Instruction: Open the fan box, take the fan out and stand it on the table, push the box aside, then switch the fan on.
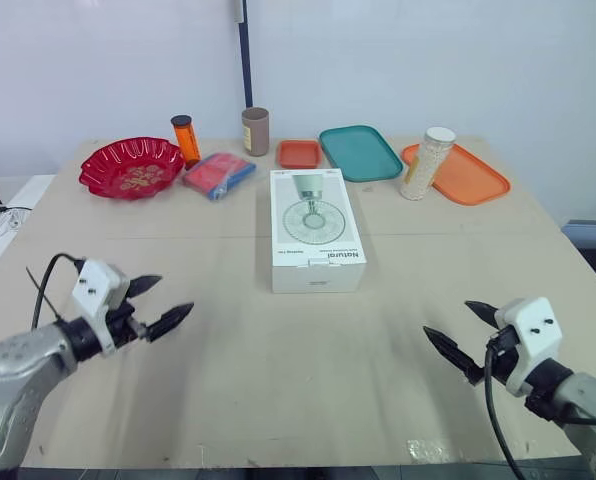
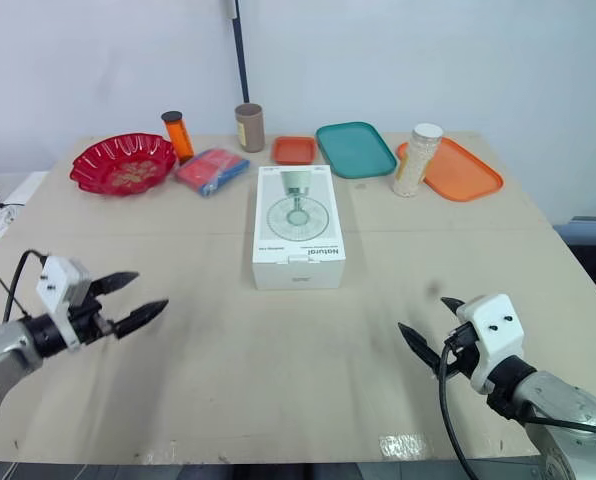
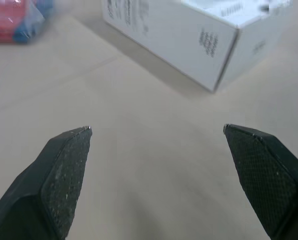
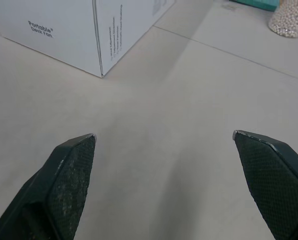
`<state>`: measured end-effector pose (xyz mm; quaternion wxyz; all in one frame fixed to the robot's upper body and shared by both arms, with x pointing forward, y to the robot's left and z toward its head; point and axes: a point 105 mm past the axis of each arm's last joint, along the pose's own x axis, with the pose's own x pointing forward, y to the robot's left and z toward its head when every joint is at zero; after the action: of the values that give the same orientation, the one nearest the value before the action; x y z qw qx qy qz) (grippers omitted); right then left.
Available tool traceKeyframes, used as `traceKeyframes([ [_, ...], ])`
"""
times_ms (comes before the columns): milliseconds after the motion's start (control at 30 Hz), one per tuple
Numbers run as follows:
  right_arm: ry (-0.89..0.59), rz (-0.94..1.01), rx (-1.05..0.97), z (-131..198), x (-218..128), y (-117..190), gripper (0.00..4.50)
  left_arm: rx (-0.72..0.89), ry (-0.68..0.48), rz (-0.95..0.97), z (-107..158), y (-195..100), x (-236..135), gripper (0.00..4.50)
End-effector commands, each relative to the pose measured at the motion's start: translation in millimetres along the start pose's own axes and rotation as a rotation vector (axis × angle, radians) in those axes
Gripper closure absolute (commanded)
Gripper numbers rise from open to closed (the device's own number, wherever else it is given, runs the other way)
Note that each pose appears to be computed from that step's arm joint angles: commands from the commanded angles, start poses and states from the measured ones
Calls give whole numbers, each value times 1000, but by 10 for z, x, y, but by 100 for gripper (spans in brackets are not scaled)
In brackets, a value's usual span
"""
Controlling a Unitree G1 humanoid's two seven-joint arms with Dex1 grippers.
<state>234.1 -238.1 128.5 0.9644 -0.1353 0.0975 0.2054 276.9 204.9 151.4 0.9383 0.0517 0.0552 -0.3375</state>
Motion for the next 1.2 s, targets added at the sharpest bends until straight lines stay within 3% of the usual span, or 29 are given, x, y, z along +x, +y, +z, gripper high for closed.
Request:
traceKeyframes([
  [33, -39, -5, -20, 103, 32, -1, 0, -21, -48, -43, 172, -133, 172, 121],
  [167, -50, 9, -19, 150, 64, 24, 0, -14, -85, -51, 381, -154, 382, 243],
  [200, -54, 7, -17, 162, 76, 26, 0, -7, -92, -61, 425, -170, 442, 294],
  [233, -59, 5, -16, 173, 88, 29, 0, -3, -92, -66, 444, -189, 518, 294],
  [267, -63, 3, -15, 183, 99, 32, 0, 13, -86, -82, 453, -232, 591, 342],
  [433, -72, -3, -17, 209, 125, 45, 0, 17, -75, -133, 471, -444, 860, 428],
  [1000, -109, -9, -5, 301, 212, 117, 0, 22, -92, -162, 627, -673, 1626, 435],
  [1200, -116, -15, 6, 314, 224, 126, 0, 63, -10, -143, 538, -673, 1801, 435],
])
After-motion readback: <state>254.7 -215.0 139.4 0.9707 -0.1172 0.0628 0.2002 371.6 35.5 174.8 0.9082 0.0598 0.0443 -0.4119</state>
